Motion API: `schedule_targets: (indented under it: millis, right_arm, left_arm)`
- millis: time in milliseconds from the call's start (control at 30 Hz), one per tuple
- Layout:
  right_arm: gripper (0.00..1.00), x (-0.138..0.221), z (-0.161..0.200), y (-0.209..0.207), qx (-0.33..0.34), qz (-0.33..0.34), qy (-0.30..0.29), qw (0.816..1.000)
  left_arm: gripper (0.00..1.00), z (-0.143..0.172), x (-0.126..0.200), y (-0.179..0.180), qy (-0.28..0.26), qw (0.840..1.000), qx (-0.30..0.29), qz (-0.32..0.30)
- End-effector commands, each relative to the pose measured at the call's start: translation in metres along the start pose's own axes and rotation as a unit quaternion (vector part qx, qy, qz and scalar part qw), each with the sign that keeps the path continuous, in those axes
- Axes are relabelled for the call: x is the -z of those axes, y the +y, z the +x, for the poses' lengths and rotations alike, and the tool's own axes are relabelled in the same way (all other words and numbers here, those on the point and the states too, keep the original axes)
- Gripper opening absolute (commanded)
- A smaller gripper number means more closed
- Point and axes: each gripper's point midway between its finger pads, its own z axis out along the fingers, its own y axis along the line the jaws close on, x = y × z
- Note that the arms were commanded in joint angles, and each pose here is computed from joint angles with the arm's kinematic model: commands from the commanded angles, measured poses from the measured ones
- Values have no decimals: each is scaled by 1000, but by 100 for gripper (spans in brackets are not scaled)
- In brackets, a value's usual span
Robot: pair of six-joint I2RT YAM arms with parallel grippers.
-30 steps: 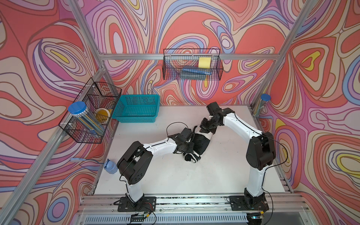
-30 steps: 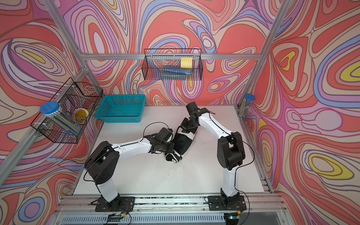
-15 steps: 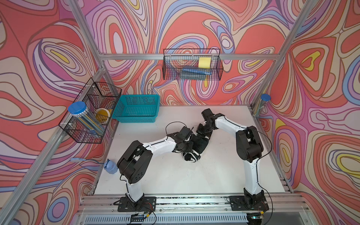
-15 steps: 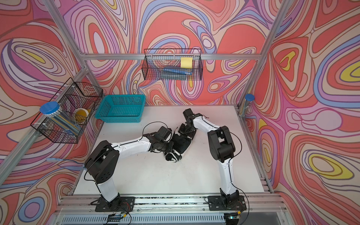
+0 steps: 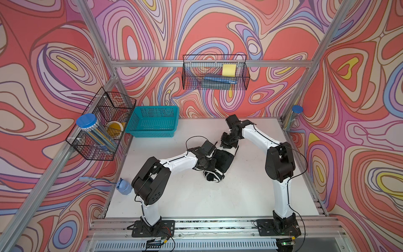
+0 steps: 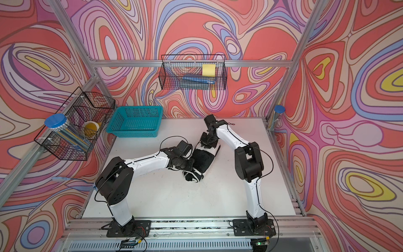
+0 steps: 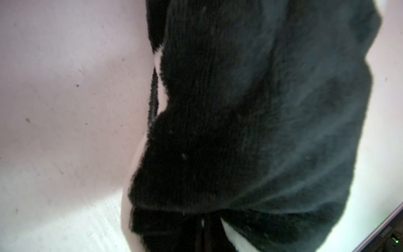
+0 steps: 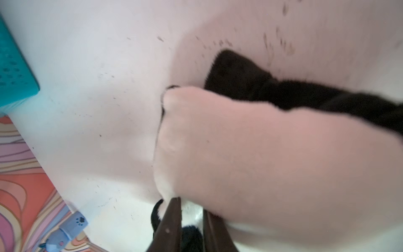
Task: Roll up the pillowcase
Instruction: Roll the pillowcase at the center of the board.
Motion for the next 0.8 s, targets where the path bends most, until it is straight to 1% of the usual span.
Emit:
schedule_targets:
  millis: [0,67,167,300,400,533,567,600,667,767]
  right_arm:
    - [18,36,1,-8,15,31,-16,999]
    - [0,33,15,-12,19,34,12,999]
    - [0,18,43,-13,38,45,50,997]
    - [0,-6,76,-13,38,31,97,994]
    - [0,-27,90,-17,35,26,127,991]
    - [0,-57,103,-36,30,45,164,985]
    - [0,-65,107,-43,28,54,171,983]
    - [0,-73,110,-49,29,62,181,981]
    - [0,-87,116,-61,28,76,198,977]
    - [0,-103,121,-74,28,89,211,973]
  left_arm:
    - [2,50,-12,32,101,993,9,-59]
    - [2,49,-11,31,100,993,8,-58]
    - [2,46,-8,29,96,994,10,-57]
    - [2,42,-7,25,91,994,17,-53]
    - [1,42,-7,23,92,994,19,-52]
    - [2,43,-7,20,96,994,27,-50]
    - [3,42,-6,19,95,994,30,-47]
    - [7,41,-5,16,94,994,32,-41]
    - [26,37,1,11,88,995,38,-34]
    - [43,28,16,7,73,996,45,-32]
